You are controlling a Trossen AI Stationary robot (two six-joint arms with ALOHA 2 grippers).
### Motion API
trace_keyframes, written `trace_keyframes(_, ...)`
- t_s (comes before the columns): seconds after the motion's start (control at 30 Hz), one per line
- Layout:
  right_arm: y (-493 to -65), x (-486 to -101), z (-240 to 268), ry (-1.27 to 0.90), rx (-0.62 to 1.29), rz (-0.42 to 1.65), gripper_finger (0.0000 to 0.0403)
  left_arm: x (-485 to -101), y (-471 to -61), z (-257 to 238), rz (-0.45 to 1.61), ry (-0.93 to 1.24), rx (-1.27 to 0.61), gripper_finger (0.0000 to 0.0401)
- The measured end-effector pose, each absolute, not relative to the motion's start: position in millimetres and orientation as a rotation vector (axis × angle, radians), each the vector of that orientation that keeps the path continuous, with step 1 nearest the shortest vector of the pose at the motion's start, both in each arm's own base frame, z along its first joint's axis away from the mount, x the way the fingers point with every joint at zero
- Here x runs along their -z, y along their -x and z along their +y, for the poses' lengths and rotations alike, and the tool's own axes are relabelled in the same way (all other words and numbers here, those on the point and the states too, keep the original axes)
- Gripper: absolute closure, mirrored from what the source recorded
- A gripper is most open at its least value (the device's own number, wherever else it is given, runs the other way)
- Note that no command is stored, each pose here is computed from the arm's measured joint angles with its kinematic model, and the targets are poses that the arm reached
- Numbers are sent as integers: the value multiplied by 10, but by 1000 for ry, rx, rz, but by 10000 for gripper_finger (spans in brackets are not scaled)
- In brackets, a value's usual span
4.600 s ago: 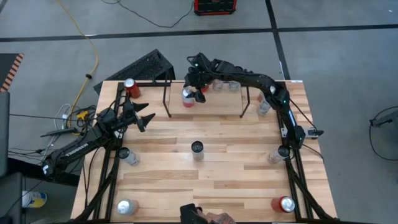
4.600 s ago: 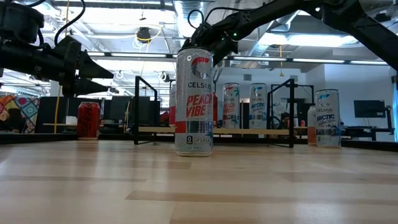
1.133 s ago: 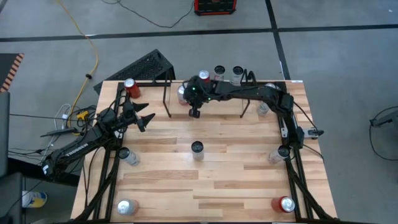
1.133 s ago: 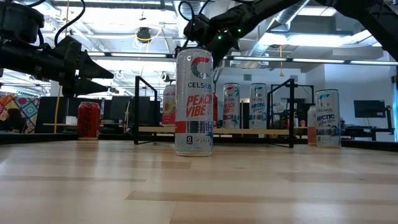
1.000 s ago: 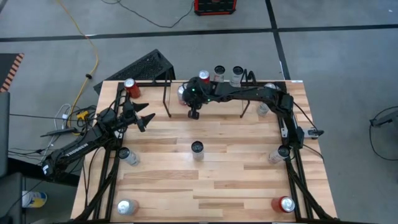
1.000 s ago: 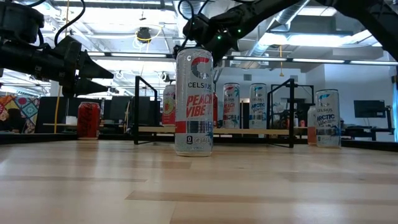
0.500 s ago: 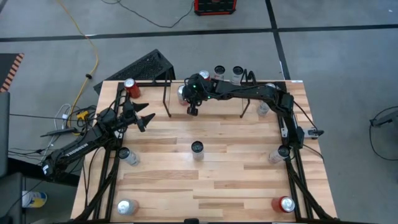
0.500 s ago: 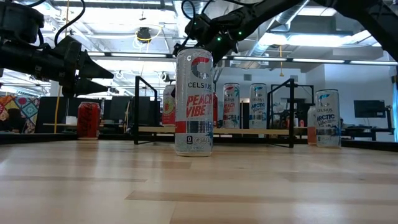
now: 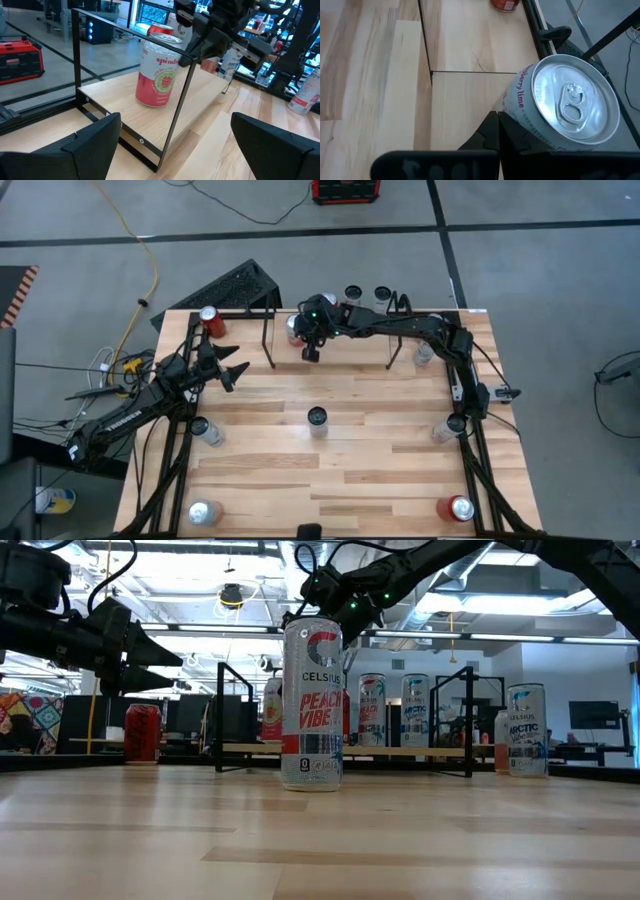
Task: Place canned beverage on shelf
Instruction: Put the pink white soda can on the shelf
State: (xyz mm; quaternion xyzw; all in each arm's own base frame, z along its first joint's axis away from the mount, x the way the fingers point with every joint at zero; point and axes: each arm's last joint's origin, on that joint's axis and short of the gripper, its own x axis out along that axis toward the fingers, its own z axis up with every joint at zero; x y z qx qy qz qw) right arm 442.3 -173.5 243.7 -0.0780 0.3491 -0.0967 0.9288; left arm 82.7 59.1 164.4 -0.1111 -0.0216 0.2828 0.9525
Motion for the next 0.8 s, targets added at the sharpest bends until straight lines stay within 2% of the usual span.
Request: trace_keyframes(0.8, -4394, -2404, -1927, 205, 226, 701, 386, -1643, -827, 592, -43, 226, -575, 37)
